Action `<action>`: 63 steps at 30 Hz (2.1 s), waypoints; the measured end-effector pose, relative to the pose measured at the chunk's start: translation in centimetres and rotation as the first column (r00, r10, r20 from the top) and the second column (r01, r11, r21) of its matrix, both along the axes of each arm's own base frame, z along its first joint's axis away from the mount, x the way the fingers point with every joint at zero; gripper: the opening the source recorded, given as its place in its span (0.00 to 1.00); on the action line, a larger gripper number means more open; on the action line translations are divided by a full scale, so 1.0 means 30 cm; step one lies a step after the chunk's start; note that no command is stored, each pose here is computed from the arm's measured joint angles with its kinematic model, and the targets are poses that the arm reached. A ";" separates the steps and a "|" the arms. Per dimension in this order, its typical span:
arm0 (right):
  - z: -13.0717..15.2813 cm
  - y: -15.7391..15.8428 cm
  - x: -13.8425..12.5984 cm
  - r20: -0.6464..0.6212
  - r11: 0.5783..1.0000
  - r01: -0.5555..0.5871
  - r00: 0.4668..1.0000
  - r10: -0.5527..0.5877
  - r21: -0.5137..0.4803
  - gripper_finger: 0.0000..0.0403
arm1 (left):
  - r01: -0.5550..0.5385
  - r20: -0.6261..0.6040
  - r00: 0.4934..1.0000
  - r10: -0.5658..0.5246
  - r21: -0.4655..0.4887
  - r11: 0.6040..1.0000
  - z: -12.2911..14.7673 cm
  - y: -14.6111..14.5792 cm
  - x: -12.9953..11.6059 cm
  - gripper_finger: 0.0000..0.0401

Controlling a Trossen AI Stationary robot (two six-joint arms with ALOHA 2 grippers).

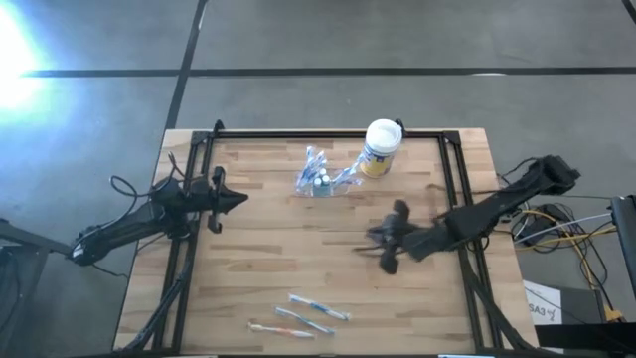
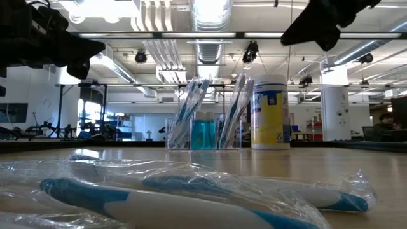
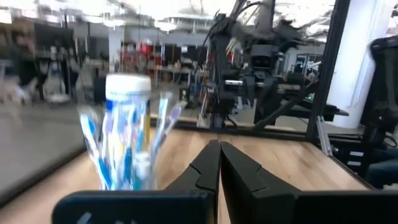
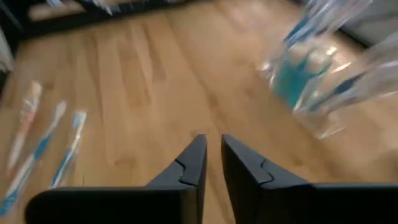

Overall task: Pick & Place toothbrushing station
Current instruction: Put the blue toothbrush into the right section of the transparent organizer

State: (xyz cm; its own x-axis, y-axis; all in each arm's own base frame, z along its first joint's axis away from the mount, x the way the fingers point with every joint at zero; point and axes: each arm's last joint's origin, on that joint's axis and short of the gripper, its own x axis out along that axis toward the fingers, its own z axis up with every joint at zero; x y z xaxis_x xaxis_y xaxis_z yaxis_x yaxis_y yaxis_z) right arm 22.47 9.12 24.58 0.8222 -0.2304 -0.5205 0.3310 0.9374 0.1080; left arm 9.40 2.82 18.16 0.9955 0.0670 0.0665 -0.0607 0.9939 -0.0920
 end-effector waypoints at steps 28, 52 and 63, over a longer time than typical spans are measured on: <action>-0.298 0.426 0.598 -0.454 0.931 -0.280 0.815 0.360 0.236 0.58 | -0.004 -0.097 0.995 -0.012 -0.166 0.986 -0.036 0.000 0.000 0.01; -0.382 0.345 0.593 -0.599 0.935 -0.241 0.719 0.353 0.261 0.48 | -0.006 -0.091 0.996 -0.013 -0.199 0.980 -0.034 0.000 0.000 0.02; -0.381 0.318 0.600 -0.605 0.919 -0.278 0.691 0.394 0.281 0.06 | -0.006 -0.091 0.996 -0.013 -0.209 0.978 -0.034 0.000 0.000 0.04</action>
